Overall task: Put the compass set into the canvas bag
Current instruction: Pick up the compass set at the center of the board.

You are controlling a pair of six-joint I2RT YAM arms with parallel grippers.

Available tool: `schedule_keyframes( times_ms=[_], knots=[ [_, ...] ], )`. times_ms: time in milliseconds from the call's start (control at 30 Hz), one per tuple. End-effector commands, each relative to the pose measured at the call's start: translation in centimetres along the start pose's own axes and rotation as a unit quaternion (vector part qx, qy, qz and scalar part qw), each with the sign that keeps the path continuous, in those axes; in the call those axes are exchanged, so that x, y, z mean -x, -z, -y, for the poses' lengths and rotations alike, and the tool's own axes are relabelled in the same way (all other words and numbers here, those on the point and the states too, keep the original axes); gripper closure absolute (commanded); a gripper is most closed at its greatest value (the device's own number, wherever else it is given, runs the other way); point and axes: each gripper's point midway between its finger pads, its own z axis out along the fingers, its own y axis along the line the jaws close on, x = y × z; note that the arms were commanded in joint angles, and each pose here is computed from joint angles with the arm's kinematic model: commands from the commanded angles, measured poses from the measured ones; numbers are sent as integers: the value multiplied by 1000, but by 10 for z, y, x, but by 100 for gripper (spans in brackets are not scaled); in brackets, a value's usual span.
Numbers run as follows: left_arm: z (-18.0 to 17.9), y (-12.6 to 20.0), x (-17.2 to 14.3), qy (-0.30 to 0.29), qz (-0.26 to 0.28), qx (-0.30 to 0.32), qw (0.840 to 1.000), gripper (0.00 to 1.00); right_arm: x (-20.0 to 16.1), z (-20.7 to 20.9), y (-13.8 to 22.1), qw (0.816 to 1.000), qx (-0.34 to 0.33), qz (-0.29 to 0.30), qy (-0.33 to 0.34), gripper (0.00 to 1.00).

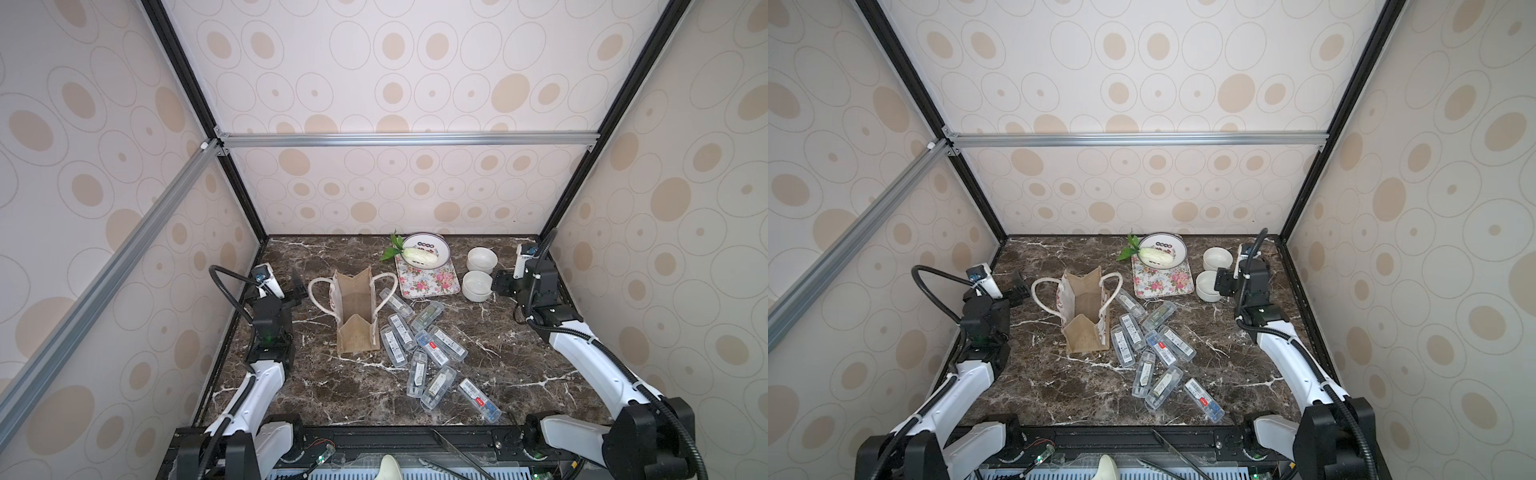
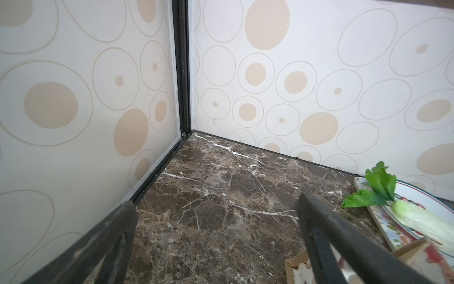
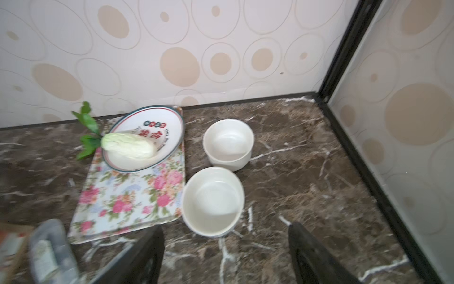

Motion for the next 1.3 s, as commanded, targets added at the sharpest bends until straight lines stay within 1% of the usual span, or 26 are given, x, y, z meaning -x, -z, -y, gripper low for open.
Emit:
schedule_keyframes(
  times_ms=[0,67,100,167,233,367,500,600,733,900,967,1067,1267],
  knots=[
    [-1,13,-28,38,-118,3,992,0,-55,-28,13,988,21,-152,12,22],
    [16,20,-21,61,-130,-43,989,0,-59,-64,16,982,55,-172,63,22],
    [25,23,-17,73,-138,-66,985,0,-63,-82,16,975,71,-188,94,22],
    [37,28,-13,93,-158,-92,979,0,-70,-112,14,960,88,-221,145,23],
    [46,30,-14,101,-185,-110,971,0,-80,-142,9,941,108,-258,191,23],
    [55,31,-22,85,-238,-125,959,0,-104,-191,-8,909,157,-323,211,27],
    [64,36,-26,55,-269,-151,950,0,-121,-224,-27,891,182,-357,214,27],
    [64,38,-30,35,-284,-154,946,0,-129,-236,-40,886,189,-370,208,27],
    [70,41,-40,25,-301,-171,938,0,-144,-249,-48,869,202,-399,212,27],
    [72,39,-38,9,-287,-166,943,0,-162,-253,-56,853,203,-426,222,27],
    [73,38,-36,-2,-280,-163,946,0,-168,-253,-60,850,197,-435,223,27],
    [76,40,-36,-18,-270,-165,948,0,-174,-253,-68,851,189,-438,222,27],
    [82,42,-30,-17,-252,-173,952,0,-186,-254,-81,849,176,-447,219,31]
  ],
)
